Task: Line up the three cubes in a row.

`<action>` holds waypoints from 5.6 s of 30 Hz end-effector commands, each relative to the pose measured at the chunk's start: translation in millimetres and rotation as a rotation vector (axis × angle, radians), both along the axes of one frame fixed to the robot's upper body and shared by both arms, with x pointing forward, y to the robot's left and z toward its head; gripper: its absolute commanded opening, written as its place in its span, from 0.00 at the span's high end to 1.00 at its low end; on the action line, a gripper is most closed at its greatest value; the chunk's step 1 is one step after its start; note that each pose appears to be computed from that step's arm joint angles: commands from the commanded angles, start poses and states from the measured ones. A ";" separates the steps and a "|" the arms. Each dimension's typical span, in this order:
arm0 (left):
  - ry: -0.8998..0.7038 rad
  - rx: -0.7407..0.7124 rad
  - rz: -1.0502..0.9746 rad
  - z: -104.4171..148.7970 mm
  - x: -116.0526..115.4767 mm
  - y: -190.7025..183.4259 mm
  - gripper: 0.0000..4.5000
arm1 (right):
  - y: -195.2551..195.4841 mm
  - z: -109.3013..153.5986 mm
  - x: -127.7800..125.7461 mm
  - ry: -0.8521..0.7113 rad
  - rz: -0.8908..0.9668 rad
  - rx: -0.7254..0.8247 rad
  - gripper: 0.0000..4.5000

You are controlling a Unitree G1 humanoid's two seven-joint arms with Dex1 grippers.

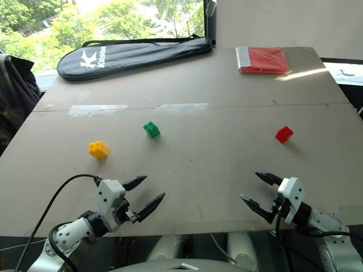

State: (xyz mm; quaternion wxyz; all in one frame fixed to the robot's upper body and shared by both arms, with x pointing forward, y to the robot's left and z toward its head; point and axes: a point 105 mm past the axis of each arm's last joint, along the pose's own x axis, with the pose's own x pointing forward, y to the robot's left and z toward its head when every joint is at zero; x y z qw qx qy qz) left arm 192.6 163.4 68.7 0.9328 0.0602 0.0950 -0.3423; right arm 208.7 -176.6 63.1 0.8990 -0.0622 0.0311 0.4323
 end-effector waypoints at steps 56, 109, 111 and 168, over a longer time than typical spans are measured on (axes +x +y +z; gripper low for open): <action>-0.131 0.053 -0.564 120.8 25.5 -40.1 0.00 | -105.8 50.6 137.4 0.041 -0.333 -0.035 0.19; -0.167 0.193 -0.633 96.4 18.6 -25.4 0.00 | 23.8 51.6 121.3 -0.041 0.701 -0.313 0.20; -0.168 0.193 -0.636 96.3 19.2 -25.7 0.00 | 22.6 51.4 123.7 -0.066 0.688 -0.322 0.03; -0.217 0.085 0.811 33.5 178.6 -17.5 0.00 | 5.7 125.2 83.2 -0.237 0.221 0.026 0.01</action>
